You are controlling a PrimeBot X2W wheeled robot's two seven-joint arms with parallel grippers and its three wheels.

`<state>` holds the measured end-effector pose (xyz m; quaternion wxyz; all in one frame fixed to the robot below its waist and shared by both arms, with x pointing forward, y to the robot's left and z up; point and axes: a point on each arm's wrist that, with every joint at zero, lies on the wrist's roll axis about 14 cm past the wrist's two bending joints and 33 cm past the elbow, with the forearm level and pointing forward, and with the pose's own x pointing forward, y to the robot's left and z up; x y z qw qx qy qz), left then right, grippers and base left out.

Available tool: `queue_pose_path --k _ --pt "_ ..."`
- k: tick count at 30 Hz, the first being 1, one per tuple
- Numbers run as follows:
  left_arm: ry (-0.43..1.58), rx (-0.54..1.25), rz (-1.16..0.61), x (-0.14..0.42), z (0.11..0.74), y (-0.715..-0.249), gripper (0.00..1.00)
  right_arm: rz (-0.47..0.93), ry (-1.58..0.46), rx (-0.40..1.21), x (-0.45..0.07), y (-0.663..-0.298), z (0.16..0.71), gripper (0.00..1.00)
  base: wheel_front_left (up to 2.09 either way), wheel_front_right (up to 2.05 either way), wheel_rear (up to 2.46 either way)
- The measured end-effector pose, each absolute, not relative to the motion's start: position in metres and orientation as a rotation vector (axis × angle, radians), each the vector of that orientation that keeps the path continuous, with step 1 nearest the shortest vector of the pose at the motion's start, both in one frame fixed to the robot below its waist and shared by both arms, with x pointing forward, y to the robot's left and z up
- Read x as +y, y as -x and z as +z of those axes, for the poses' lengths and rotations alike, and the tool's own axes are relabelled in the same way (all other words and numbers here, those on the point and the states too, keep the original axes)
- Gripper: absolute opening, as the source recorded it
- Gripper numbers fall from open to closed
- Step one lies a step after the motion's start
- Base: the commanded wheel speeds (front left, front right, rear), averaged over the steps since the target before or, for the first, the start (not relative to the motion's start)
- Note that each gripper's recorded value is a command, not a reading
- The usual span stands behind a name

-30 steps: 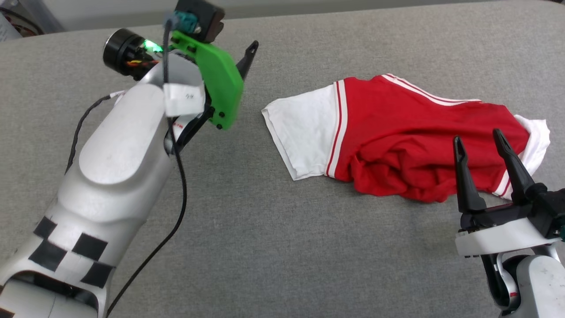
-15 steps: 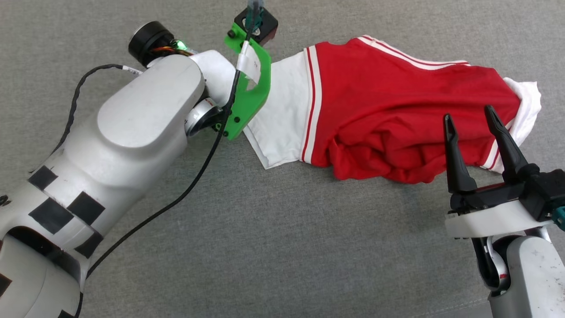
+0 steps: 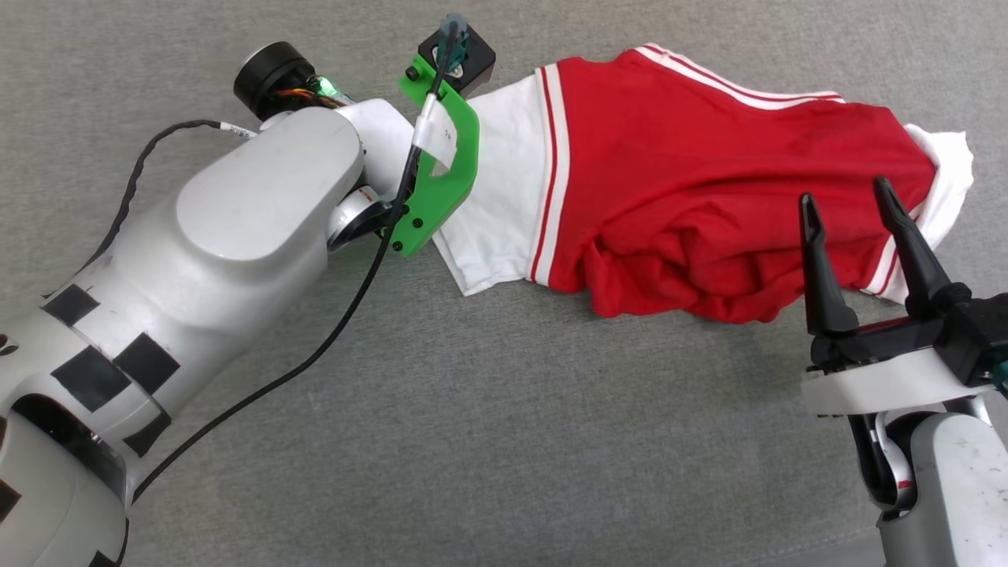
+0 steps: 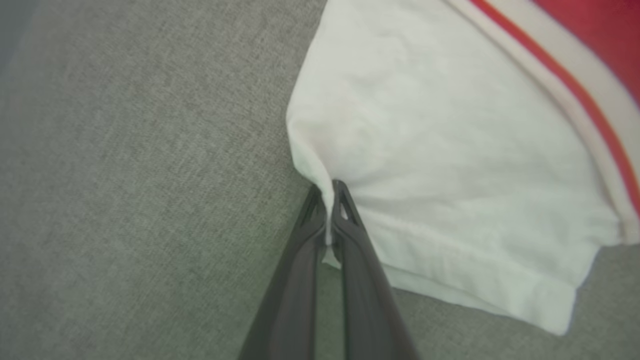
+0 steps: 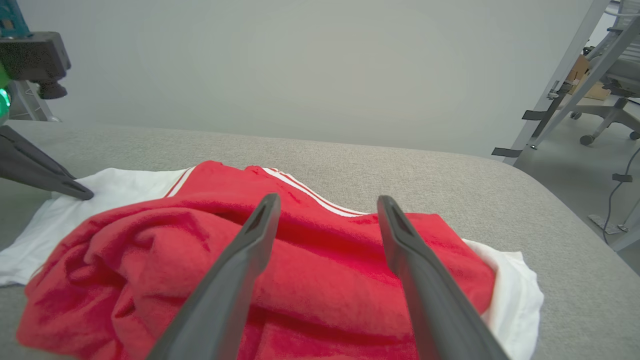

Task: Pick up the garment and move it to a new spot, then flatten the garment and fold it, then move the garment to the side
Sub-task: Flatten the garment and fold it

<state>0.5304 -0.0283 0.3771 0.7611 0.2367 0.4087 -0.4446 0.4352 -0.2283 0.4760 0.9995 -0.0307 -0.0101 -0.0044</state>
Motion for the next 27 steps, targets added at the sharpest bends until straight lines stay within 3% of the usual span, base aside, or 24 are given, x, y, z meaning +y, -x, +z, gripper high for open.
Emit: queue_pose_path --k 5,10,19,27 --pt "-0.411 0.782 -0.939 -0.020 0.407 -0.537 0.00 0.011 0.059 -0.049 -0.224 -0.437 0.485 1.00 0.00 0.00 0.00" --pt "-0.368 0.737 -0.826 0.027 0.434 -0.548 0.00 0.040 0.048 -0.065 -0.213 -0.437 0.490 1.00 0.00 0.00 0.00" --pt "-0.302 0.830 -0.531 0.147 0.425 -0.538 0.00 0.105 0.036 -0.098 -0.193 -0.443 0.500 1.00 0.00 0.00 0.00" --pt "-0.216 0.938 -0.410 0.179 0.377 -0.525 0.00 0.081 0.047 -0.050 -0.203 -0.441 0.484 1.00 0.00 0.00 0.00"
